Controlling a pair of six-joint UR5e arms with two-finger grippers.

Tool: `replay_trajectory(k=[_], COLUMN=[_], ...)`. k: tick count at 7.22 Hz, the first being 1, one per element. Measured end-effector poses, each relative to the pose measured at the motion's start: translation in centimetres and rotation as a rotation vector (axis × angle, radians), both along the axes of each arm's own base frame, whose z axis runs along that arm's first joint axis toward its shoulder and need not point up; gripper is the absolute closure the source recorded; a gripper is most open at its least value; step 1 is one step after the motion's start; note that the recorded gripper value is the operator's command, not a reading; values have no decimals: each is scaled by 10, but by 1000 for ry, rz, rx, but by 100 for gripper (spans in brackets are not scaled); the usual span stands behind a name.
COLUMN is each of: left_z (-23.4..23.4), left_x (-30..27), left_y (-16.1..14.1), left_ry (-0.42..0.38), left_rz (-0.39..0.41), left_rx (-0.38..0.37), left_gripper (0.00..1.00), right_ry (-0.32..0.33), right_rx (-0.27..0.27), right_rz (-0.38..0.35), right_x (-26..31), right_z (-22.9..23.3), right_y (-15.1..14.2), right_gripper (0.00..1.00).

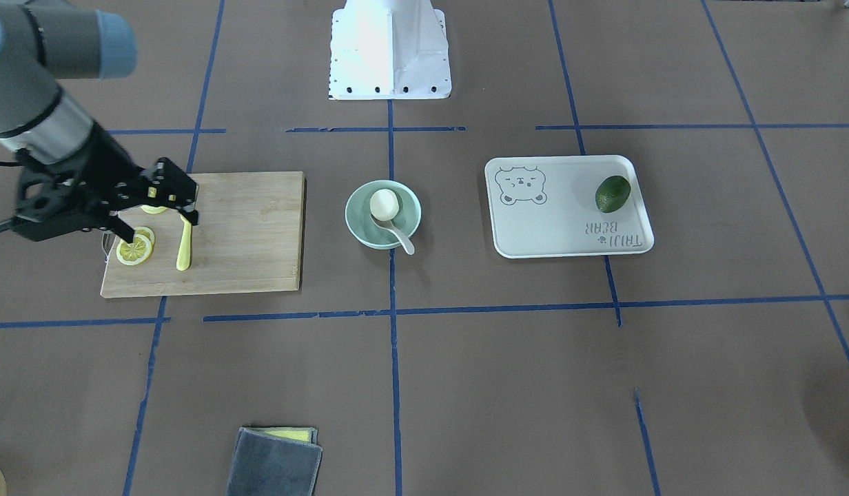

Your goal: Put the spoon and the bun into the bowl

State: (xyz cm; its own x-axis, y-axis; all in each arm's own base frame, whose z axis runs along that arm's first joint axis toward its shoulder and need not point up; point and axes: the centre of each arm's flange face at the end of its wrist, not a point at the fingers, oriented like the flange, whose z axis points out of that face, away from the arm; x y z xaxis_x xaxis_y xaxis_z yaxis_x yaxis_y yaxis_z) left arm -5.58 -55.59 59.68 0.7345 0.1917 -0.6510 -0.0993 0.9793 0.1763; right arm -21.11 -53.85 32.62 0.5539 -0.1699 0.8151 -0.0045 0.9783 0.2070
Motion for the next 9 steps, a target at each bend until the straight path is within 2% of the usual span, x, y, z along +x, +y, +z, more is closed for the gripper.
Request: replay_trajectory(k=[1,4,6,8,9], left_z=[1,2,2,5,12], left_x=[-1,-4,-5,-6,-7], left_y=[0,1,1,2,5], left_ry=[0,0,0,0,0], left_rz=[0,-4,-6,-7,-9], left_rx=[0,-1,-2,-9,-21], left_gripper=[0,0,0,0,0], right_ry=[23,150,180,171,161], right_rx=[25,91,70,16,-8], right_rz=[-19,-126,-155,-131,-112], right_x=[54,187,256,315,330], right_z=[38,166,253,325,346], right_y=[-5,-14,-12,19,38], right_gripper=[0,0,0,0,0])
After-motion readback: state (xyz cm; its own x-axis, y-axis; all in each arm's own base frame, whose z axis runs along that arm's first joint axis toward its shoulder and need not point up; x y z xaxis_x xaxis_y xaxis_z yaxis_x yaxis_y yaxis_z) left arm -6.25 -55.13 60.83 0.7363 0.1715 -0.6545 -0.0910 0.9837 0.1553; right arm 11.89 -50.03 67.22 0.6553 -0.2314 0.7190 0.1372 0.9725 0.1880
